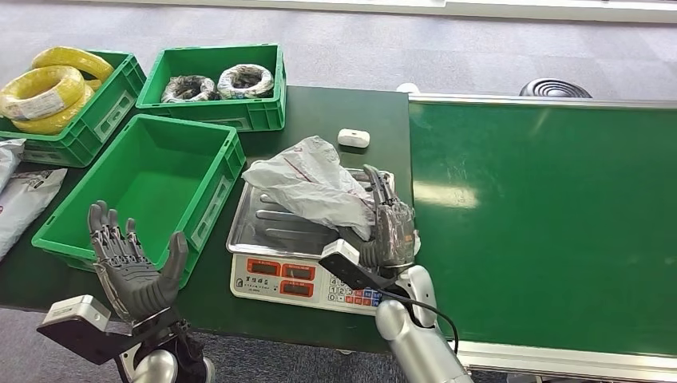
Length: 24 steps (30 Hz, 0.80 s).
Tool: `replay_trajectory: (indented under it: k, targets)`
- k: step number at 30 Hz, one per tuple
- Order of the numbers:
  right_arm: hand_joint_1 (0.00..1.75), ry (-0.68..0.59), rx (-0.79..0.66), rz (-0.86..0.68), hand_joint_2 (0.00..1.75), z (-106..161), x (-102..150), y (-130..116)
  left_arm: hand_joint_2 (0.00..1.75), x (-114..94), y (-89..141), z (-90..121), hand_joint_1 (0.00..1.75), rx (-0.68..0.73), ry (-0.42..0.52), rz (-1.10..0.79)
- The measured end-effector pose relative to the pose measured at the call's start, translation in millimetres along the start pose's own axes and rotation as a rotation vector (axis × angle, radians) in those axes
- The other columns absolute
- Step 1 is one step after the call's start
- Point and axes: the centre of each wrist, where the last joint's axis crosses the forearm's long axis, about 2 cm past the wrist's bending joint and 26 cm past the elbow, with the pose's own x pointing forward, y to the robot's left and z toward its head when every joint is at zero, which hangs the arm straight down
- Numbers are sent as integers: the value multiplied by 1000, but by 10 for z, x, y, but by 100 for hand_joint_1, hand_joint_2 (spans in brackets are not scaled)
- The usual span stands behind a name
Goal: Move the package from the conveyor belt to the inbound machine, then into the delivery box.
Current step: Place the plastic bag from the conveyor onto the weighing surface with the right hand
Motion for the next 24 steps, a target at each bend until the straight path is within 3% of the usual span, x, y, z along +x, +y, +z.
replay_trajectory:
  k: [8,18,24]
  targets:
    - [0,-175,-354,72,175,-38,226,-538,175,3,-6,34,0,-8,7,2]
    - [0,-339,-842,209,175,-183,826,-1686,175,35,-24,69,0,-26,-20,-44]
    - [0,-366,-952,231,175,-147,934,-1946,175,180,-87,-110,0,-5,-126,-52]
